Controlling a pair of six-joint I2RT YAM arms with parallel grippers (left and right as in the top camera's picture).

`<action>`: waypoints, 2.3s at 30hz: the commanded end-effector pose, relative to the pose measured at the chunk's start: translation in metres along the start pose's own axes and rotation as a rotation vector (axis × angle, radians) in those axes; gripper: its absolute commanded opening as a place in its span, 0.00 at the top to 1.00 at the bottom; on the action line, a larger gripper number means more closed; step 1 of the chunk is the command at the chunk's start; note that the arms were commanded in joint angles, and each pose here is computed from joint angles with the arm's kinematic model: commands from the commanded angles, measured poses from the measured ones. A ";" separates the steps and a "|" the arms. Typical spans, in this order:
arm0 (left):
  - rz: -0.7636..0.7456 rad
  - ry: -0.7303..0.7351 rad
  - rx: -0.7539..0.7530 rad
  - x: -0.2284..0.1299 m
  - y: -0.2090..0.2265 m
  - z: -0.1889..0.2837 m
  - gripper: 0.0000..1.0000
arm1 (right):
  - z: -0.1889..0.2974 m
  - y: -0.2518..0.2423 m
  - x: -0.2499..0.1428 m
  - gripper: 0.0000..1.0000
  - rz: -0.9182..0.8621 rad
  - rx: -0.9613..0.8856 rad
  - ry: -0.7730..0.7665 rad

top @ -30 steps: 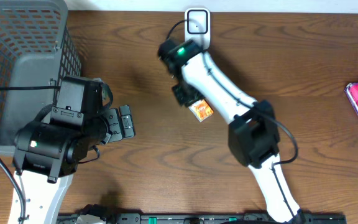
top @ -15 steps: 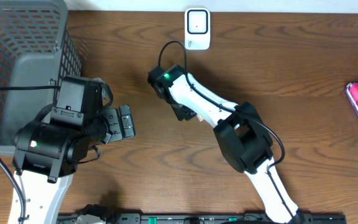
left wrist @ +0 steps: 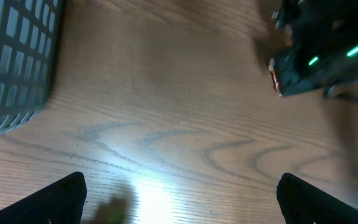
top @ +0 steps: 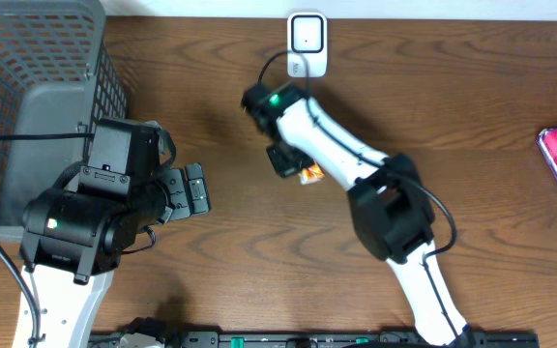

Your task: Scan the item barcode

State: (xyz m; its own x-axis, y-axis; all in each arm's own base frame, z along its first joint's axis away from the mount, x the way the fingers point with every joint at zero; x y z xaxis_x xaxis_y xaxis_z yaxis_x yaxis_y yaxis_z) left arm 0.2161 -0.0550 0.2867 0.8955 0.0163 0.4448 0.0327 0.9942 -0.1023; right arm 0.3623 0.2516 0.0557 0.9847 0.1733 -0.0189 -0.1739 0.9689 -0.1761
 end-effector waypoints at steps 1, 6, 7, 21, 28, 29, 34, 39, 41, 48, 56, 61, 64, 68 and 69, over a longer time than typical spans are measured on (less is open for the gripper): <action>0.009 -0.002 0.015 0.001 0.002 0.000 0.02 | 0.050 0.025 0.013 0.99 0.094 0.491 0.043; 0.009 -0.002 0.015 0.001 0.002 0.000 0.02 | 0.065 0.014 0.027 0.99 0.094 0.814 0.074; 0.009 -0.002 0.014 0.001 0.002 0.000 0.02 | 0.063 0.009 0.029 0.99 0.083 0.843 0.082; 0.009 -0.002 0.015 0.001 0.002 0.000 0.02 | -0.016 -0.053 0.023 0.94 -0.165 1.109 0.185; 0.009 -0.002 0.015 0.001 0.002 0.000 0.02 | -0.046 -0.120 0.011 0.84 -0.304 0.775 0.241; 0.009 -0.002 0.014 0.001 0.002 0.000 0.02 | -0.044 -0.126 0.010 0.83 -0.308 0.748 0.241; 0.009 -0.002 0.014 0.001 0.002 0.000 0.02 | -0.026 -0.134 0.011 0.72 -0.298 0.734 0.201; 0.009 -0.002 0.014 0.001 0.002 0.000 0.02 | -0.020 -0.119 0.007 0.52 -0.258 0.730 0.205; 0.009 -0.002 0.015 0.001 0.002 0.000 0.02 | -0.019 -0.110 0.006 0.51 -0.237 0.727 0.209; 0.009 -0.002 0.015 0.001 0.002 0.000 0.02 | -0.021 -0.092 0.011 0.53 -0.247 0.663 0.187; 0.009 -0.002 0.015 0.001 0.002 0.000 0.02 | -0.028 -0.095 0.012 0.78 -0.316 0.569 0.192; 0.009 -0.002 0.015 0.001 0.002 0.000 0.02 | -0.027 -0.091 0.012 0.98 -0.306 0.569 0.189; 0.009 -0.002 0.015 0.001 0.002 0.000 0.02 | -0.023 -0.084 0.014 0.99 -0.295 0.626 0.184; 0.009 -0.002 0.015 0.001 0.002 0.000 0.02 | 0.016 -0.052 0.016 0.99 -0.099 1.019 0.147; 0.009 -0.002 0.015 0.001 0.002 0.000 0.02 | 0.026 -0.049 0.017 0.99 -0.068 1.098 0.134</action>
State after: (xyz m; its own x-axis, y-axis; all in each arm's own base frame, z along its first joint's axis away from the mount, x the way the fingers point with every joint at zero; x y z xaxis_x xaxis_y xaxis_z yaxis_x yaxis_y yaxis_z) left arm 0.2161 -0.0550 0.2867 0.8955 0.0163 0.4448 0.0327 0.9942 -0.1023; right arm 0.3883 0.1810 0.0512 0.9694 -0.0057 -0.2452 0.1381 0.8389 0.5264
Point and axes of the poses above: each gripper's point midway between its finger pads, its own z axis back along the fingers, its own y axis along the line the jaws close on, x = y × z, the point moved 3 cm from there along z, back along the fingers, and after that the axes turned 11 degrees about -z, right-handed, at the moved point
